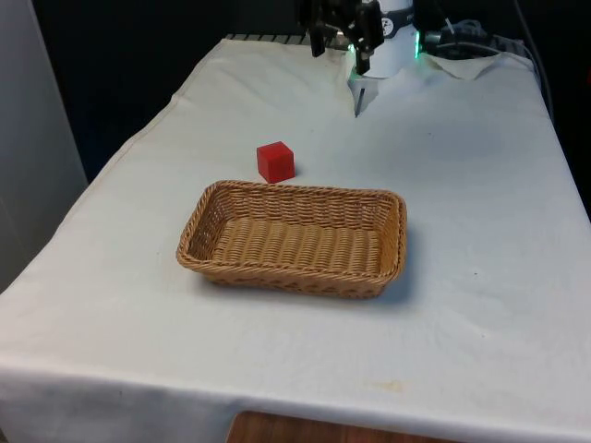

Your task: Pick up the cube and place it into the basket.

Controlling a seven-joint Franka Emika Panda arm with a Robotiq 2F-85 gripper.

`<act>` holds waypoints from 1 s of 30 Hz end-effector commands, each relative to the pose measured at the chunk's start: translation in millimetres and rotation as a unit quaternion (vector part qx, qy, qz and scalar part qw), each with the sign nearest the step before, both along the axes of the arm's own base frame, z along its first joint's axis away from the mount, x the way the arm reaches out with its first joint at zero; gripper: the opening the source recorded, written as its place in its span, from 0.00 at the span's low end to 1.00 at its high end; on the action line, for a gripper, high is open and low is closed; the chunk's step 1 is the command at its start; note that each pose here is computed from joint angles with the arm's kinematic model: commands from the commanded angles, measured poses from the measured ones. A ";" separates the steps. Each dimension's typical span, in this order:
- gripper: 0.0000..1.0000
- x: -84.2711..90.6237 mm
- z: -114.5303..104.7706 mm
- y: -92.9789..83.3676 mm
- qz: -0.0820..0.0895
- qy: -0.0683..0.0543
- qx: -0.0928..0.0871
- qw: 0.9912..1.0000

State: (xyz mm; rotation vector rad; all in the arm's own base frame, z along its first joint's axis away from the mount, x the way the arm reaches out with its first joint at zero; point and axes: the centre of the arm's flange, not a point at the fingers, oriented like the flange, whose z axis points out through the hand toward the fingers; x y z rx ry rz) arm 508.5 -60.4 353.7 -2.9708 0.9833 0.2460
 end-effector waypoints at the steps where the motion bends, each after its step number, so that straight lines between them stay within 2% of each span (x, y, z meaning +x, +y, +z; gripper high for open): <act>1: 1.00 0.5 -3.0 -1.7 -0.010 -0.003 0.002 1.000; 6: 1.00 1.0 -9.7 -4.7 -0.028 0.001 -0.001 1.000; 7: 1.00 1.2 -9.3 -3.4 -0.022 0.004 -0.003 1.000; 8: 1.00 0.6 -10.6 -5.2 -0.029 0.002 -0.001 1.000; 13: 1.00 -3.0 -12.1 -6.2 -0.037 0.000 -0.004 0.999; 16: 1.00 -4.3 -15.4 -5.8 -0.039 -0.005 -0.006 0.999; 17: 1.00 -3.6 -15.5 -6.2 -0.037 0.003 -0.005 0.999; 18: 1.00 -5.0 -16.6 -5.8 -0.041 -0.007 -0.007 0.999; 25: 1.00 -7.6 -26.8 -6.8 -0.048 -0.031 -0.013 0.998; 26: 1.00 -7.0 -27.2 -6.5 -0.044 -0.021 -0.010 0.999; 27: 1.00 -7.9 -28.0 -6.9 -0.049 -0.034 -0.014 0.998; 30: 1.00 -9.9 -34.1 -7.6 -0.053 -0.044 -0.019 0.997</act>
